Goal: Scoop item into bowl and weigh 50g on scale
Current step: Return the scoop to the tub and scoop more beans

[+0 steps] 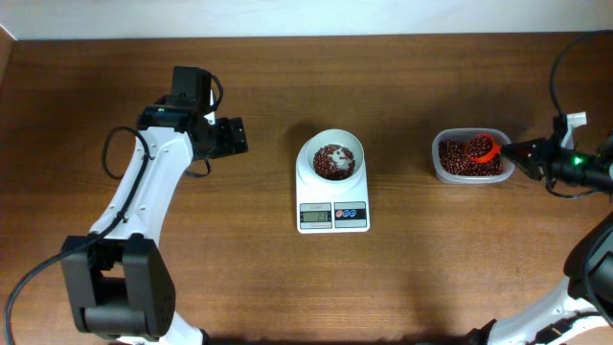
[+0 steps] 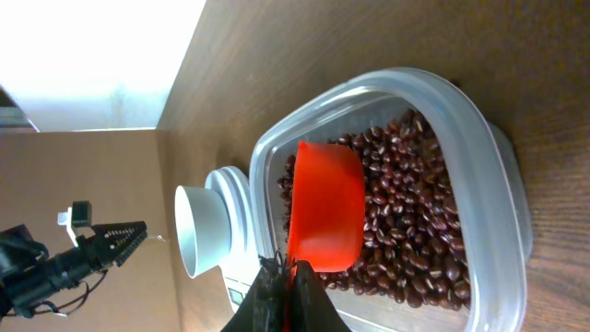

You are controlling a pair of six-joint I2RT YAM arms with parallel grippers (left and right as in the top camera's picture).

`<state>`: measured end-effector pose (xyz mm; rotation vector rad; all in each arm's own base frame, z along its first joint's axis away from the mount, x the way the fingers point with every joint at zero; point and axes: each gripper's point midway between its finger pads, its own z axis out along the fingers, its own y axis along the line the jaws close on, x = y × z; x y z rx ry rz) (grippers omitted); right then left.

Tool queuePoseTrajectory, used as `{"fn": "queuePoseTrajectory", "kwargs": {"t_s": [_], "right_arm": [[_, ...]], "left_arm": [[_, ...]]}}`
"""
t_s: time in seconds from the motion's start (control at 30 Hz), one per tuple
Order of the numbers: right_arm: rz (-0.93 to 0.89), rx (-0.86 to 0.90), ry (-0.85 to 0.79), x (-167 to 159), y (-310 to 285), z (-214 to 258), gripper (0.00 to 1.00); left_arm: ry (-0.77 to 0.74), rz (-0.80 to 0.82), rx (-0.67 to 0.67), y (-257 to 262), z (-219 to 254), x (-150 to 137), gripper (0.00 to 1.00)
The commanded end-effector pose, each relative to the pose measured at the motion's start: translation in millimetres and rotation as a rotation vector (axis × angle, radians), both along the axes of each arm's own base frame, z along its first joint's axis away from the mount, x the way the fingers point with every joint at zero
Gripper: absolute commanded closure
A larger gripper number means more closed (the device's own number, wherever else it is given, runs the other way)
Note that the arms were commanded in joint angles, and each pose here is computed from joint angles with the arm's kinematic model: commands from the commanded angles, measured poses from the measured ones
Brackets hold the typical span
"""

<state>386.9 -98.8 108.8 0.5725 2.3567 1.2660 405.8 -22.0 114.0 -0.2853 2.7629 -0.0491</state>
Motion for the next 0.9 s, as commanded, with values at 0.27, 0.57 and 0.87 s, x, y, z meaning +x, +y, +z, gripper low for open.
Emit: {"fn": "queuePoseTrajectory", "kwargs": {"t_s": [0.27,0.57,0.87], "right_arm": [[-0.046,0.059,0.057,-1,-2,0,0.96],[-0.004,0.052,-0.015,0,-1,15,0.96],[0.012,0.126,-0.141,-5,-3,36,0.96]], "left_arm": [[0.004,0.008,0.002,2,-1,0,0.01],[0.004,0.008,0.002,2,-1,0,0.01],[0.004,0.008,0.002,2,-1,0,0.01]]}}
